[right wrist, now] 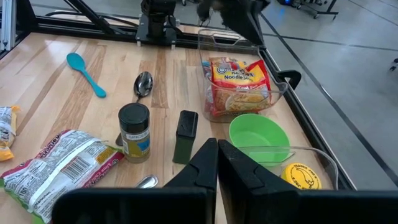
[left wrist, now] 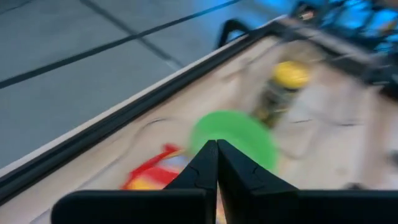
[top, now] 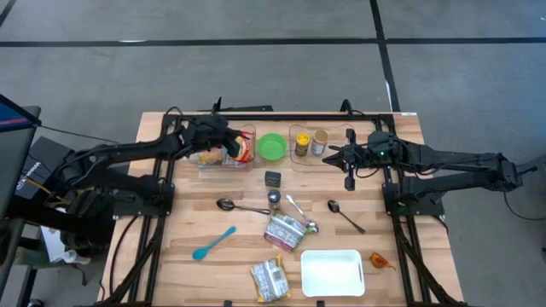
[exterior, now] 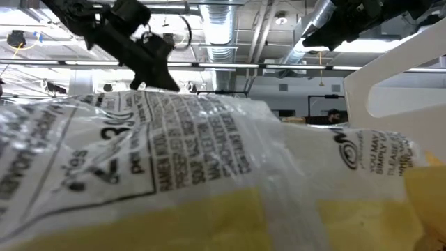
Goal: Pick & Place Food Item
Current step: Put the blue spoon in the white bin
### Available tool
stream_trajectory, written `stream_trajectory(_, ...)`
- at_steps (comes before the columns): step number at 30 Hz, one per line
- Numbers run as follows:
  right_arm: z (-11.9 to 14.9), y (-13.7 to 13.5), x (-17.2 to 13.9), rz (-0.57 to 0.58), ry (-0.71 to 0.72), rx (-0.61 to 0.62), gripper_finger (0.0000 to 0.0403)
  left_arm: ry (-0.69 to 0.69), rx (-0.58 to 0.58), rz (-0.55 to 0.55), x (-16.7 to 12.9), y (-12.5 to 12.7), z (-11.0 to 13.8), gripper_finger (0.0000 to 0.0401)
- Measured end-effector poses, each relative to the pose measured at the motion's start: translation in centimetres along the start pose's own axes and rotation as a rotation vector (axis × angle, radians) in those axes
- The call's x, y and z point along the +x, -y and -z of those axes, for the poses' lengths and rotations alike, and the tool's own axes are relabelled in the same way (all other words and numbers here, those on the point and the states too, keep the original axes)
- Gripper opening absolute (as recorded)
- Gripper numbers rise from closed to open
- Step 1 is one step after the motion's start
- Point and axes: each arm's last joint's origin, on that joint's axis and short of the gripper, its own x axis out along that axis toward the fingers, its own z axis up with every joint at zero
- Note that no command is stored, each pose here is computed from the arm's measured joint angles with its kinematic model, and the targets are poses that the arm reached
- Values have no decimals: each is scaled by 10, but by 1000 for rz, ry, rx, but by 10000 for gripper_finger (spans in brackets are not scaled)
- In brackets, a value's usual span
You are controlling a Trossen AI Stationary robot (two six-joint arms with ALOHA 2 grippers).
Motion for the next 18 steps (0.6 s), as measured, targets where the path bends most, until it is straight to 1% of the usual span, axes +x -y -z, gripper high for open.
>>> stream_trajectory(5, 0, 0, 0, 0, 0, 0, 5, 56, 12, 165, -23, 23, -7, 0)
stream_trajectory(9, 0, 0, 0, 0, 1, 0, 5, 69, 38, 306, -39, 46, -6, 0)
stream_trajectory(13, 0, 0, 0, 0, 1, 0, 5, 62, 82, 433, -54, 71, 1, 0)
stream_trajectory(18, 0, 0, 0, 0, 1, 1, 5, 14, 150, 593, -69, 105, 18, 0)
